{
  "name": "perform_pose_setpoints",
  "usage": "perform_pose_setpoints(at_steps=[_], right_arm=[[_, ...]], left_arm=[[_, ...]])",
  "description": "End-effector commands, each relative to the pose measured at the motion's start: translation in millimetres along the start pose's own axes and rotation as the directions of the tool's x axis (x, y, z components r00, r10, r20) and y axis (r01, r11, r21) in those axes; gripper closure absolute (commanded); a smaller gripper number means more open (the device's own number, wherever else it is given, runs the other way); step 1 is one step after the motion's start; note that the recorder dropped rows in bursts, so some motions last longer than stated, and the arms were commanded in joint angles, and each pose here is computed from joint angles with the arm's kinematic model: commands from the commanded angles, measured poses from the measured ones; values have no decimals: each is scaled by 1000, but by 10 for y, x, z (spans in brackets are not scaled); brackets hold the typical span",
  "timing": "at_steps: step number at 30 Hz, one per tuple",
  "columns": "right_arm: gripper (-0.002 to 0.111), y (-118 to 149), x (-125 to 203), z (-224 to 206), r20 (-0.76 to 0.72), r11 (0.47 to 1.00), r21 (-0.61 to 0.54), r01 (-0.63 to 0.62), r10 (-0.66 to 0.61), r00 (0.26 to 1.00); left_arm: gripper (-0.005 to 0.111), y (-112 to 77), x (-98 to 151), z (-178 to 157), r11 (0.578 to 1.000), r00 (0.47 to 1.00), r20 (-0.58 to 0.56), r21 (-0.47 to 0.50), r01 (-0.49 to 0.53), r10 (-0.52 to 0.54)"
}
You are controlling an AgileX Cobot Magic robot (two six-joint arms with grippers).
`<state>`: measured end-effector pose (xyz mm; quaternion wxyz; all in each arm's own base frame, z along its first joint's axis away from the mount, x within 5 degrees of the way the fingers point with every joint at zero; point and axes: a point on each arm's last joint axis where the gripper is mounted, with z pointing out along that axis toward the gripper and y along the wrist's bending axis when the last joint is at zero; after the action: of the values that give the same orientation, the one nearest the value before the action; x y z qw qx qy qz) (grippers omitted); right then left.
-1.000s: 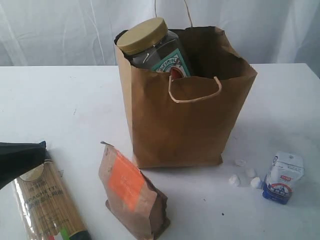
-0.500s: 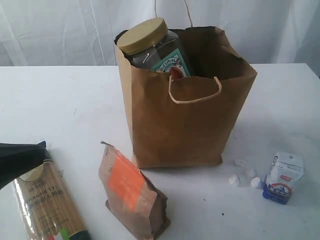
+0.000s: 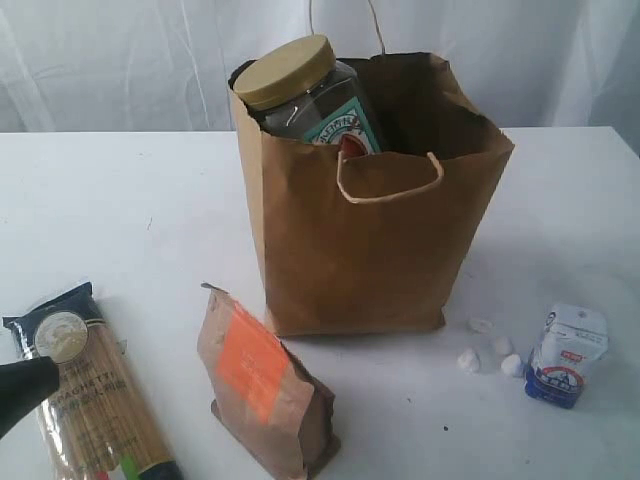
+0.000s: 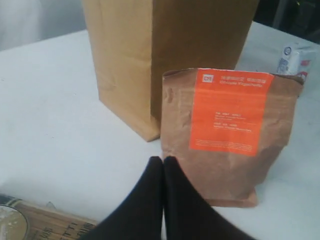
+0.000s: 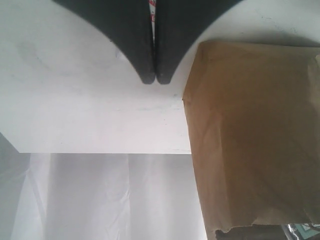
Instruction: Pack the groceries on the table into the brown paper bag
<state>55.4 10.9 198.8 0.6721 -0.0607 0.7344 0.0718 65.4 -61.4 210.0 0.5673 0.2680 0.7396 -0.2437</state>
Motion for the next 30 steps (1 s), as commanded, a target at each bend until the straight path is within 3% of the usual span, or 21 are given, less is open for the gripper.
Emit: perform_pose_setpoints(at_steps=[1,3,9,15,18,23,30], right_arm=[[108,-7,11,-2,3,1000,11,-5,5,1000],[108,-7,11,-2,3,1000,11,-5,5,1000],[108,-7,11,-2,3,1000,11,-5,5,1000],[108,-7,11,-2,3,1000,11,-5,5,1000],[108,-7,11,-2,3,1000,11,-5,5,1000],[108,-7,11,-2,3,1000,11,-5,5,1000],[108,-7,11,-2,3,1000,11,-5,5,1000]], left_arm=[[107,68,143,-80,998,986,164,-61,-15,24],[107,68,115,-120,998,978,209,-61,-14,27],[107,-8,259,-175,998,994,96,23,-64,61],[107,-44,329,-233,994,995,63,65,-84,80],[107,-36,340,-263,992,991,76,55,-113,109],[107,1,355,-261,998,997,55,17,-53,52],[107,1,373,-260,999,999,35,19,-43,42]])
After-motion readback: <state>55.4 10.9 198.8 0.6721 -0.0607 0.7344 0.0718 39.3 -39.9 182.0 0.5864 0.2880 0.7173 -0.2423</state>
